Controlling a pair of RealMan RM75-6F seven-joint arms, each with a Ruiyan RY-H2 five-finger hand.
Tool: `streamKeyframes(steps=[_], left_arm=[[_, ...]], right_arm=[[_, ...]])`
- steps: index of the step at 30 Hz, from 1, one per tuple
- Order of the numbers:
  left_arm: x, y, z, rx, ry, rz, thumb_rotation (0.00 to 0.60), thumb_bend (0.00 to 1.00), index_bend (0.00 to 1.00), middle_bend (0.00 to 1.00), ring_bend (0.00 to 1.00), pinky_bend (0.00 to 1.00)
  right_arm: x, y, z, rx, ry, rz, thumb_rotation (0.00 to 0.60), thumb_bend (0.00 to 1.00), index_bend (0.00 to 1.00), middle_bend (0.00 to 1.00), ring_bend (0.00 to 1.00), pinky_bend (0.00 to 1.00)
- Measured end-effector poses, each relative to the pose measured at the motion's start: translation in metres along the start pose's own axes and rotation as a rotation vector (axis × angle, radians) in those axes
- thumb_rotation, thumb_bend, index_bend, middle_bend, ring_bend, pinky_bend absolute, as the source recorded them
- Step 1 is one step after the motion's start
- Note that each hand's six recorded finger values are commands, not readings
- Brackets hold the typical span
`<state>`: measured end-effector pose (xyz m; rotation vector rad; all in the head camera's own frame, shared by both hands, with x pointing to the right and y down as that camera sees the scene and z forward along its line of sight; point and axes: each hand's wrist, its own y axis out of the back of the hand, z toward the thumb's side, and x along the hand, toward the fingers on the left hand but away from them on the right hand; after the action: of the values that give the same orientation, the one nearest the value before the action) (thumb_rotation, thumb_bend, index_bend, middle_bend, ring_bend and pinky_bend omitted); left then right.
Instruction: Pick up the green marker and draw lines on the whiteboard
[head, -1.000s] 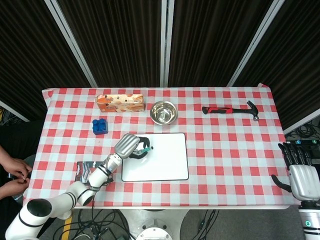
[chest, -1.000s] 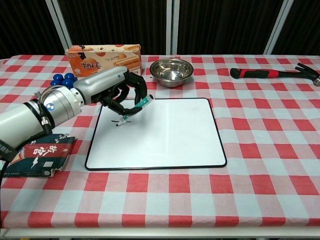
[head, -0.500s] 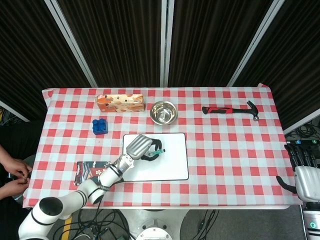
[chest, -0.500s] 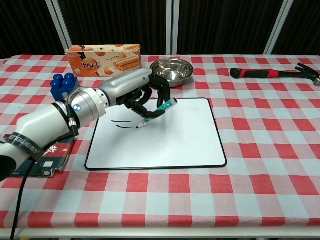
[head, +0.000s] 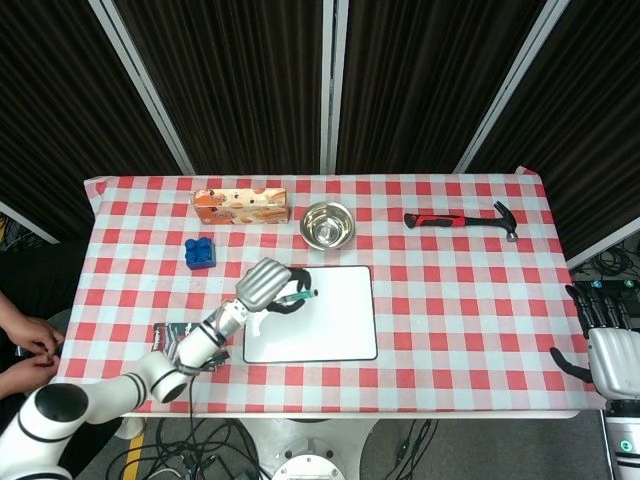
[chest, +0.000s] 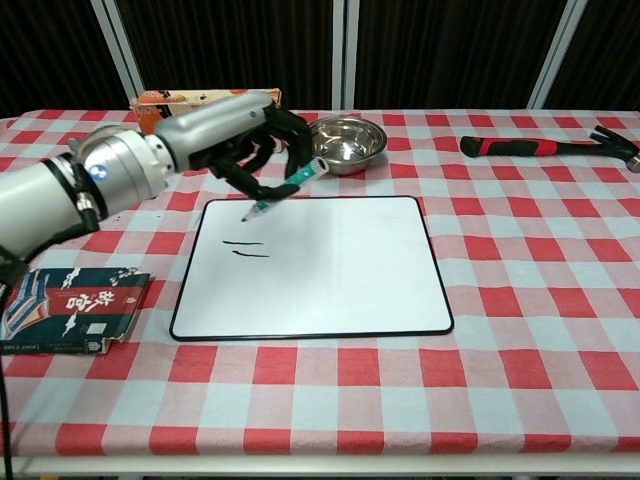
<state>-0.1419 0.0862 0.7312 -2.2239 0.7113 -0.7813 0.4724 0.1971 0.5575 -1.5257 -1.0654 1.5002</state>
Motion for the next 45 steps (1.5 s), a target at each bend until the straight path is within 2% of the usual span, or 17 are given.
streamKeyframes(steps=[4, 8, 11, 15, 19, 25, 29, 37, 45], left_arm=[[-0.022, 0.015, -0.028, 0.126, 0.075, -0.021, 0.600, 0.45, 0.55, 0.59, 0.75, 0.97], [-0.044, 0.019, -0.045, 0.253, 0.145, -0.058, 0.600, 0.45, 0.55, 0.59, 0.75, 0.97], [-0.059, 0.018, -0.052, 0.299, 0.187, -0.085, 0.600, 0.45, 0.55, 0.59, 0.75, 0.97], [-0.074, 0.014, -0.053, 0.266, 0.231, -0.109, 0.600, 0.46, 0.55, 0.58, 0.75, 0.96], [-0.078, 0.011, -0.050, 0.223, 0.239, -0.101, 0.600, 0.46, 0.55, 0.58, 0.75, 0.96], [-0.065, 0.006, -0.023, 0.067, 0.188, -0.046, 0.600, 0.46, 0.55, 0.59, 0.75, 0.96], [-0.047, -0.004, -0.002, -0.001, 0.139, -0.025, 0.600, 0.45, 0.55, 0.59, 0.74, 0.96], [-0.018, -0.024, 0.007, -0.026, 0.111, -0.029, 0.600, 0.46, 0.55, 0.59, 0.74, 0.96], [-0.009, -0.040, 0.001, -0.044, 0.129, -0.053, 0.600, 0.46, 0.55, 0.59, 0.74, 0.96]], right_arm=[[-0.002, -0.002, 0.004, -0.002, 0.016, 0.003, 0.600, 0.14, 0.00, 0.07, 0.00, 0.00], [-0.003, -0.002, 0.007, -0.002, 0.029, 0.002, 0.600, 0.14, 0.00, 0.07, 0.00, 0.00], [-0.004, -0.003, 0.009, -0.005, 0.035, 0.005, 0.600, 0.14, 0.00, 0.07, 0.00, 0.00], [-0.003, -0.004, 0.011, -0.008, 0.040, 0.006, 0.600, 0.14, 0.00, 0.07, 0.00, 0.00], [-0.002, -0.002, 0.010, -0.005, 0.037, 0.001, 0.600, 0.13, 0.00, 0.07, 0.00, 0.00], [0.002, -0.002, 0.008, -0.009, 0.029, 0.001, 0.600, 0.13, 0.00, 0.07, 0.00, 0.00], [0.004, -0.001, 0.005, -0.005, 0.020, -0.002, 0.600, 0.13, 0.00, 0.07, 0.00, 0.00], [0.006, 0.001, 0.001, -0.001, 0.008, -0.001, 0.600, 0.14, 0.00, 0.07, 0.00, 0.00], [0.006, 0.000, -0.001, -0.001, 0.000, 0.002, 0.600, 0.13, 0.00, 0.07, 0.00, 0.00]])
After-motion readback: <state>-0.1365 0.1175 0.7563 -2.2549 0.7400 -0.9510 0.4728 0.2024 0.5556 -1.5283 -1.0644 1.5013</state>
